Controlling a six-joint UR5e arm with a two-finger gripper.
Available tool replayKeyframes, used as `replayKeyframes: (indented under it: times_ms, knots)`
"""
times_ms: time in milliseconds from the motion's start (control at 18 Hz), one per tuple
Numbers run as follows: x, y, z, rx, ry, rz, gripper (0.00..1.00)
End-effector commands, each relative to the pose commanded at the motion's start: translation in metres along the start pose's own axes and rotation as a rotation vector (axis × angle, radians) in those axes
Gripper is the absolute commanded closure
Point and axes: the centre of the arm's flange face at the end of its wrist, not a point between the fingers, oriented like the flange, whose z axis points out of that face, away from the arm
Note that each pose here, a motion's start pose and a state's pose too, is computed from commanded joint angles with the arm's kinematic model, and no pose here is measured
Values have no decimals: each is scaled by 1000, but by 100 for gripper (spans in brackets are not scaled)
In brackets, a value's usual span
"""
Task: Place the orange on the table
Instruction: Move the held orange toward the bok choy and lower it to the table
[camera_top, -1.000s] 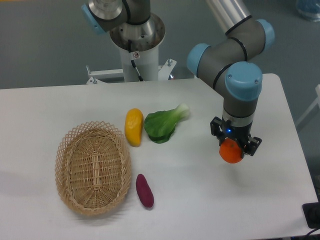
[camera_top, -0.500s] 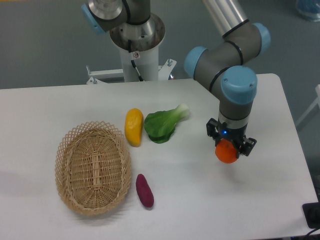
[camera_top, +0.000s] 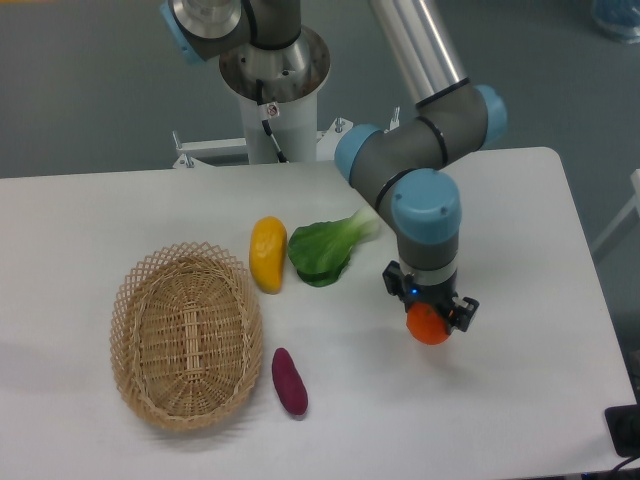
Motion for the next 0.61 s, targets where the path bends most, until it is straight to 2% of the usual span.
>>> replayKeyframes:
  times_ms: [56, 167, 444, 611]
  knots:
    - [2, -3, 2, -2, 2, -3, 29]
    - [6, -9, 4, -1, 6, 8, 2]
    - [11, -16, 6, 1, 11, 12, 0]
    - [4, -18, -5, 19, -8, -34, 0]
